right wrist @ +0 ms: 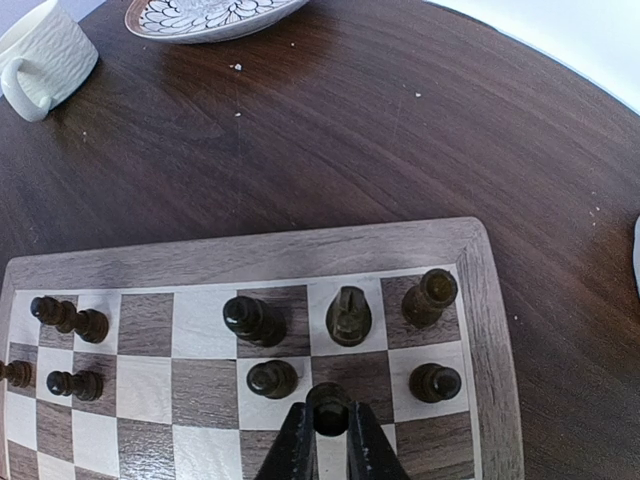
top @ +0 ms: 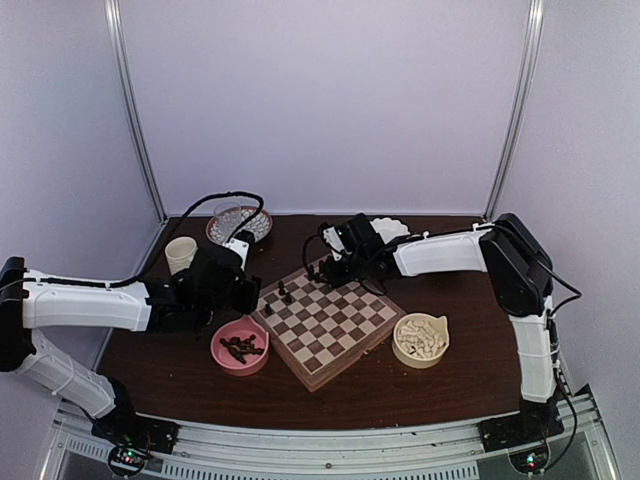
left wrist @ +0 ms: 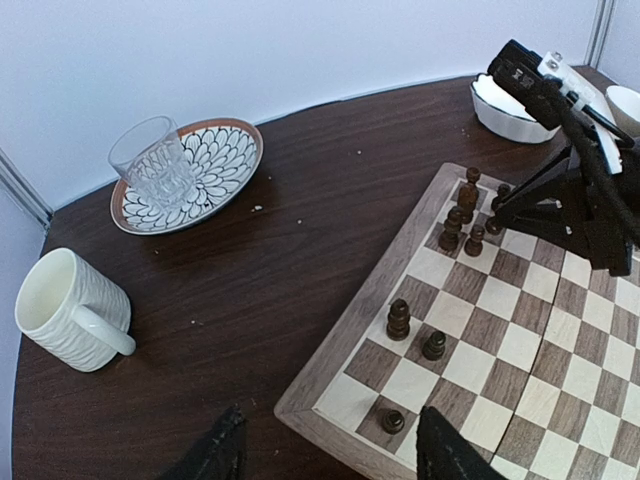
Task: Set up the chess pieces on the board
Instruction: Place the pawn at g7.
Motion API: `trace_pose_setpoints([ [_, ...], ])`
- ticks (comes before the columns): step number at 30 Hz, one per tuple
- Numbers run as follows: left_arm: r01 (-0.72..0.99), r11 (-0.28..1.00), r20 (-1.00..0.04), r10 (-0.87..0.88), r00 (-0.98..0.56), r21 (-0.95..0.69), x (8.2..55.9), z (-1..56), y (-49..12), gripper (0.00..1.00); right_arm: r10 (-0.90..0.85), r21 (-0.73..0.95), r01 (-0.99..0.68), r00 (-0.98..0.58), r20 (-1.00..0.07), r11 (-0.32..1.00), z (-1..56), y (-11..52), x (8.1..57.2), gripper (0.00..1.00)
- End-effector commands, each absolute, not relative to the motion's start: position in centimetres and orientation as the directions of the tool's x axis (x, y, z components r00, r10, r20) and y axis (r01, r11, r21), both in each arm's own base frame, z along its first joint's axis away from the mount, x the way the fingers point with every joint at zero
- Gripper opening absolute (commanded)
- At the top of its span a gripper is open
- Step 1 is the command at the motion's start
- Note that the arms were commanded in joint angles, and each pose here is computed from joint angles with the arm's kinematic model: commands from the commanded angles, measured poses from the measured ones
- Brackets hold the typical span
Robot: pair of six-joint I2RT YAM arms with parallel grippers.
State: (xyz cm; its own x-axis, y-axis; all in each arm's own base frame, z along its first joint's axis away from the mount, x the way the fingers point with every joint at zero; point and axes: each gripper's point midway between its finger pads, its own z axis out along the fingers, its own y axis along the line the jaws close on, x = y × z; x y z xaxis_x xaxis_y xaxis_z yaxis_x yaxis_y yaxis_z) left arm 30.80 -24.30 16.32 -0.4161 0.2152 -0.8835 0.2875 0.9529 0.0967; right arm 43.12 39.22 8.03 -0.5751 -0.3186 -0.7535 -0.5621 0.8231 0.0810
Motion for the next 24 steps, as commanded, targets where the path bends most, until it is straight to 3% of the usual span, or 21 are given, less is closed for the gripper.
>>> trace_pose_setpoints([
  [1,0.294,0.953,-0.904,0.187,-0.386,0.072,31.01,18.24,-25.07,0.58,-0.336,0.056,-0.559,-0.572,-0.749,0.827,7.47,39.47,43.69,0.12],
  [24,0.294,0.952,-0.903,0.194,-0.384,0.079,31.0,18.22,-25.18,0.59,-0.345,0.032,-0.552,-0.564,-0.75,0.833,7.48,39.29,44.01,0.15],
])
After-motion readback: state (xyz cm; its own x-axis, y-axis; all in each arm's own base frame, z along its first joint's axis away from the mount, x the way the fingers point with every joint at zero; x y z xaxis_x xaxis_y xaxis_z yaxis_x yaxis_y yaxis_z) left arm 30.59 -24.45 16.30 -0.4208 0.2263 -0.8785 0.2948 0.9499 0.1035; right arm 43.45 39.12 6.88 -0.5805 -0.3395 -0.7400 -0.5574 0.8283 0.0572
